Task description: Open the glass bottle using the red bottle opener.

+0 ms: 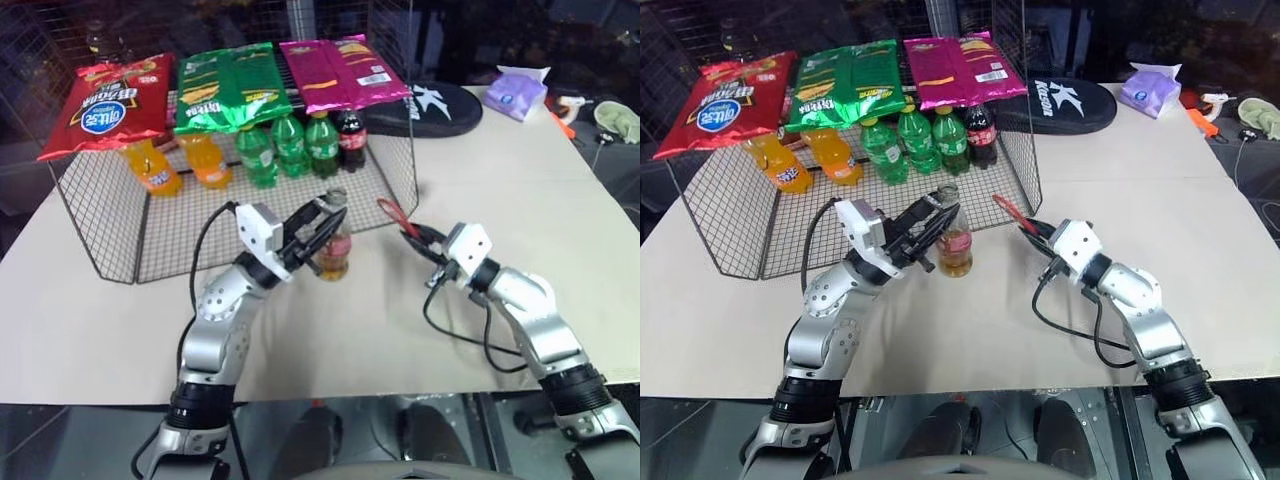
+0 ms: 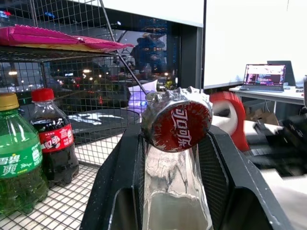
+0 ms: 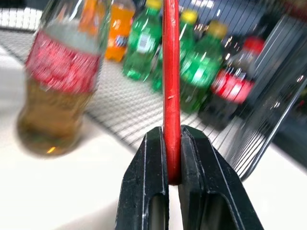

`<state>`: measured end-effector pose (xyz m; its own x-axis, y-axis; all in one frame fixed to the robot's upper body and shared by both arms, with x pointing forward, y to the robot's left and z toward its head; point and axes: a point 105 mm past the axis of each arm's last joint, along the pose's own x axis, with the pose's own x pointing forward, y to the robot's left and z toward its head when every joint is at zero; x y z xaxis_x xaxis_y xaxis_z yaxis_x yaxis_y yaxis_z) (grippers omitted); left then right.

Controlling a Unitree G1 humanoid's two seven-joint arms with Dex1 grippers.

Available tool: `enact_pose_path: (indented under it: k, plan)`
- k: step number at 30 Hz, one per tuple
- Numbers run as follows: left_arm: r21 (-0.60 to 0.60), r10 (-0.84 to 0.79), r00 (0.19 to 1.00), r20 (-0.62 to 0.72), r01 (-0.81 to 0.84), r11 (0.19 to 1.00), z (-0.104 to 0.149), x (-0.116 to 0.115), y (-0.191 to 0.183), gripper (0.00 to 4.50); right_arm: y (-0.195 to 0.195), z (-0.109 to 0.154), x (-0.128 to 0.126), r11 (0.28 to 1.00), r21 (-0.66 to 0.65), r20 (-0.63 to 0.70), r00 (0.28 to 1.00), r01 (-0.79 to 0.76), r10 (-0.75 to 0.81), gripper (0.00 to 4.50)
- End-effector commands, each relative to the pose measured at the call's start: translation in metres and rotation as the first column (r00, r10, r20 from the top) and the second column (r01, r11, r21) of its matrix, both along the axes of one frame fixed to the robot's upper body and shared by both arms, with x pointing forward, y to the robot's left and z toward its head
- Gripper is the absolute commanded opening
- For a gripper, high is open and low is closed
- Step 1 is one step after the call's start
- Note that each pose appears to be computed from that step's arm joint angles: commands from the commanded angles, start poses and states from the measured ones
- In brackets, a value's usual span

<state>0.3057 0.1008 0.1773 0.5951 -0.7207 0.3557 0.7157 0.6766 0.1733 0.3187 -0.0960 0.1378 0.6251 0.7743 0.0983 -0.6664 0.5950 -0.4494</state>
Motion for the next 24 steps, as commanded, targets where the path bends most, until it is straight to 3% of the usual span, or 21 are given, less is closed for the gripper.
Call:
enact_pose_path:
  k: [1, 5, 9, 24]
  plan:
    - [0.042, 0.017, 0.995, -0.095, -0.014, 0.999, -0.0249, 0.0035, 0.0005, 1.12, 0.0023, 0.0221, -0.0034, 0.999, 0.036, 0.06, 0.998, -0.01, 0.007, 0.0]
    - [0.039, 0.031, 0.995, -0.093, -0.028, 0.999, -0.0237, 0.0049, 0.0033, 1.12, 0.0048, 0.0219, -0.0021, 0.999, 0.033, 0.069, 0.998, -0.008, 0.006, 0.0]
    - [0.051, 0.043, 0.995, -0.089, -0.039, 0.998, -0.0237, 0.0058, 0.0054, 2.77, 0.0046, 0.0247, -0.0001, 0.999, 0.034, 0.084, 0.996, -0.002, -0.001, 0.0]
    - [0.067, 0.032, 0.995, -0.094, -0.025, 0.997, -0.025, 0.0008, 0.0075, 2.77, 0.0026, 0.0225, 0.0017, 0.999, 0.031, 0.091, 0.996, 0.012, -0.015, 0.0]
